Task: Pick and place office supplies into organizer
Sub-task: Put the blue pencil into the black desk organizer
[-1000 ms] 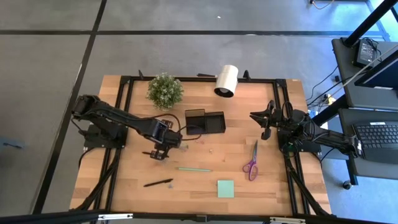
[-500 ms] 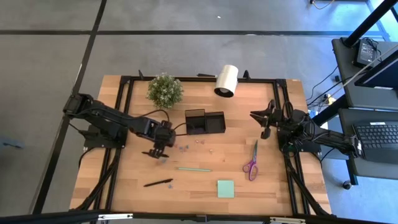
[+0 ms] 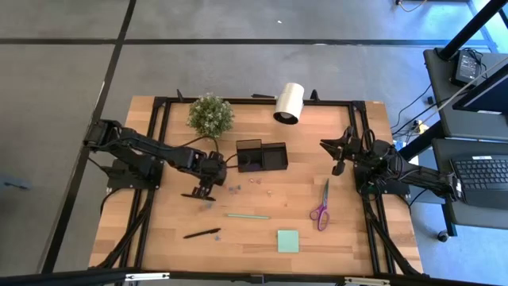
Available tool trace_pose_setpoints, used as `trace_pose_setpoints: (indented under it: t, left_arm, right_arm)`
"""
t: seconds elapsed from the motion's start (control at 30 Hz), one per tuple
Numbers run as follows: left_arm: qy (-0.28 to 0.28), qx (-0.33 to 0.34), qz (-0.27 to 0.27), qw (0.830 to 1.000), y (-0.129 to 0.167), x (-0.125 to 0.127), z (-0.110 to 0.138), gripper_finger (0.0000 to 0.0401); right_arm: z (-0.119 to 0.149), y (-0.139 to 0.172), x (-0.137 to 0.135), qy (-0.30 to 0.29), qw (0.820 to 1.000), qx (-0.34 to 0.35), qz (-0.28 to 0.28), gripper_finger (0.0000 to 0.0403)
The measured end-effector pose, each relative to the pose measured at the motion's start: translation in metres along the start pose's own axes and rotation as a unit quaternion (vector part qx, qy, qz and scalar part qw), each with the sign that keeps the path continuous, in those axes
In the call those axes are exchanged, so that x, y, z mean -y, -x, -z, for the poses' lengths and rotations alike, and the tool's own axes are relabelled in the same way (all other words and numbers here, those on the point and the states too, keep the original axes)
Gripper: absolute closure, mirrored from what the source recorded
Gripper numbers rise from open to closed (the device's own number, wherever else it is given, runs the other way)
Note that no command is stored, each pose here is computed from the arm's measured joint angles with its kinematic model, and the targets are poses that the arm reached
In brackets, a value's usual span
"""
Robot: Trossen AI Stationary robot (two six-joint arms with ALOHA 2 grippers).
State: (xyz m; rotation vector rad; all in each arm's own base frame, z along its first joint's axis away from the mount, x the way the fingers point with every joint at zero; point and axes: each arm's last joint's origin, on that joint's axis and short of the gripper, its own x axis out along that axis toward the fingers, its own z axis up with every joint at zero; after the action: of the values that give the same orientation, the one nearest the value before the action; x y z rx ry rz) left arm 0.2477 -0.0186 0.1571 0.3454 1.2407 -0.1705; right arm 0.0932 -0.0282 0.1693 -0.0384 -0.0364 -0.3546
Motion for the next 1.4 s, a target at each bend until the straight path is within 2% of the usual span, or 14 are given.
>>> trace_pose_setpoints:
  t: [0.4,0.8,1.07,1.4]
  left_arm:
    - [-0.006,-0.048,0.030,0.998,-0.028,0.003,0.001,0.0290]
    - [-0.011,-0.056,0.036,0.998,-0.031,0.001,0.003,0.0292]
    - [-0.035,-0.056,0.039,0.997,-0.031,0.001,0.003,0.0321]
    - [-0.037,-0.057,0.040,0.997,-0.031,0.001,0.004,0.0356]
  right_arm:
    - [0.000,0.000,0.000,0.002,1.000,0.000,0.001,0.0343]
    - [0.000,0.000,0.000,0.002,1.000,0.000,0.001,0.0343]
    - [0.000,0.000,0.000,0.002,1.000,0.000,0.001,0.0343]
    - [0.000,0.000,0.000,0.002,1.000,0.000,0.001,0.0343]
